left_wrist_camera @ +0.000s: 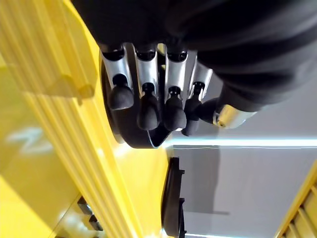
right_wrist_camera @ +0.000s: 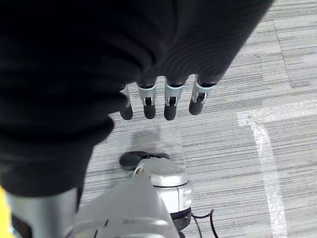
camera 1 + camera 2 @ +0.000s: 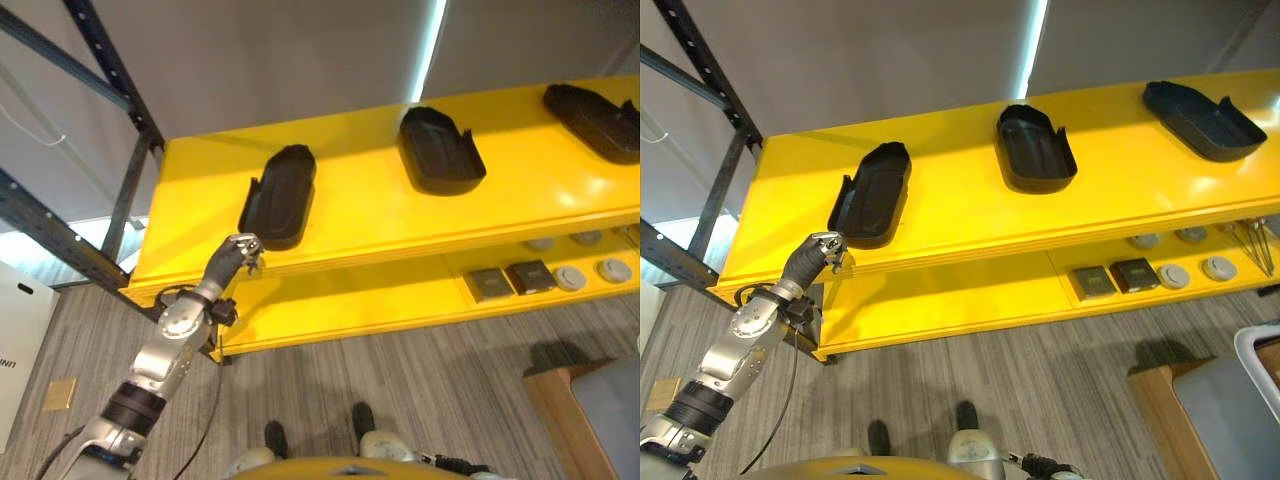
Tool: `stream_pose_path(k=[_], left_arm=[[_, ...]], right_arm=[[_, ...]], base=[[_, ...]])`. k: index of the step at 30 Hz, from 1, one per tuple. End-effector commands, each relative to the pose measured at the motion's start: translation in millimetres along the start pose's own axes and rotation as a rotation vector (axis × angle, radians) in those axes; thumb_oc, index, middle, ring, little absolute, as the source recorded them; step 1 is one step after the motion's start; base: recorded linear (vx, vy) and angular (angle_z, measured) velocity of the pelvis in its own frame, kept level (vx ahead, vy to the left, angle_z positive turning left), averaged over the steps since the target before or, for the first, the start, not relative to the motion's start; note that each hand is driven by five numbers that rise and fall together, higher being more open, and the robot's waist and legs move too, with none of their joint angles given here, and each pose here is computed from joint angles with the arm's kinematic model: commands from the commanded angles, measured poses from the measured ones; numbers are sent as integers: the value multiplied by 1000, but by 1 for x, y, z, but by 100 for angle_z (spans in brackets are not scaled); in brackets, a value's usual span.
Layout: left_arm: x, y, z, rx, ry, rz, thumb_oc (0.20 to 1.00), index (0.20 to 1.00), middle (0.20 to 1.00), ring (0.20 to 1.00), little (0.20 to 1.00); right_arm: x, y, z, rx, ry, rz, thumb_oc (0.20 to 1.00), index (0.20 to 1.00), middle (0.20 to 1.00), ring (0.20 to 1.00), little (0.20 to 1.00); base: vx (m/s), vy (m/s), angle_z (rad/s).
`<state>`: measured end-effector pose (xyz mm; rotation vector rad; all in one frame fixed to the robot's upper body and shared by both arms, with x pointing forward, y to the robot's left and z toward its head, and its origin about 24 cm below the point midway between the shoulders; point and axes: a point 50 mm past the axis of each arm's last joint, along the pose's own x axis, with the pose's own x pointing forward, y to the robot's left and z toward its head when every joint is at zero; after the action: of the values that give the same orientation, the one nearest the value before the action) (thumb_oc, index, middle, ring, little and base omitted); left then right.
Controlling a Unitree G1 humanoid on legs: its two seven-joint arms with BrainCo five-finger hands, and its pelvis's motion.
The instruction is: Move parts from the plastic box to the shelf.
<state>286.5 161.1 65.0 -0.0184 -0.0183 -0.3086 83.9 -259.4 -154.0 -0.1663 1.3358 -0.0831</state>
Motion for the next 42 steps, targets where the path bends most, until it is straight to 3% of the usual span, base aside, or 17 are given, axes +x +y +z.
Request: stream_pose_path(k=[1, 10, 30, 42], left_arm=[[25, 1, 36, 34, -156, 17, 200, 200, 200, 200, 200], [27, 3, 12, -3, -75, 88, 200, 200, 200, 200, 200], [48, 33, 18, 1, -78, 236, 200, 200, 200, 200, 200], [42, 18, 21, -42, -153, 216, 200, 200, 200, 200, 200]], right_arm=[[2, 5, 5, -14, -2, -13, 1000, 1000, 1000, 1000, 1000], [1, 5, -1, -36, -3, -14, 1000, 1000, 1000, 1000, 1000], [-1, -4, 10, -87, -31, -13, 1000, 1000, 1000, 1000, 1000], [0, 4, -1, -104, -13, 5, 1000, 1000, 1000, 1000, 1000]], base=[[84, -25, -8], [115, -25, -5], [0, -3, -8], [-2, 1, 0]])
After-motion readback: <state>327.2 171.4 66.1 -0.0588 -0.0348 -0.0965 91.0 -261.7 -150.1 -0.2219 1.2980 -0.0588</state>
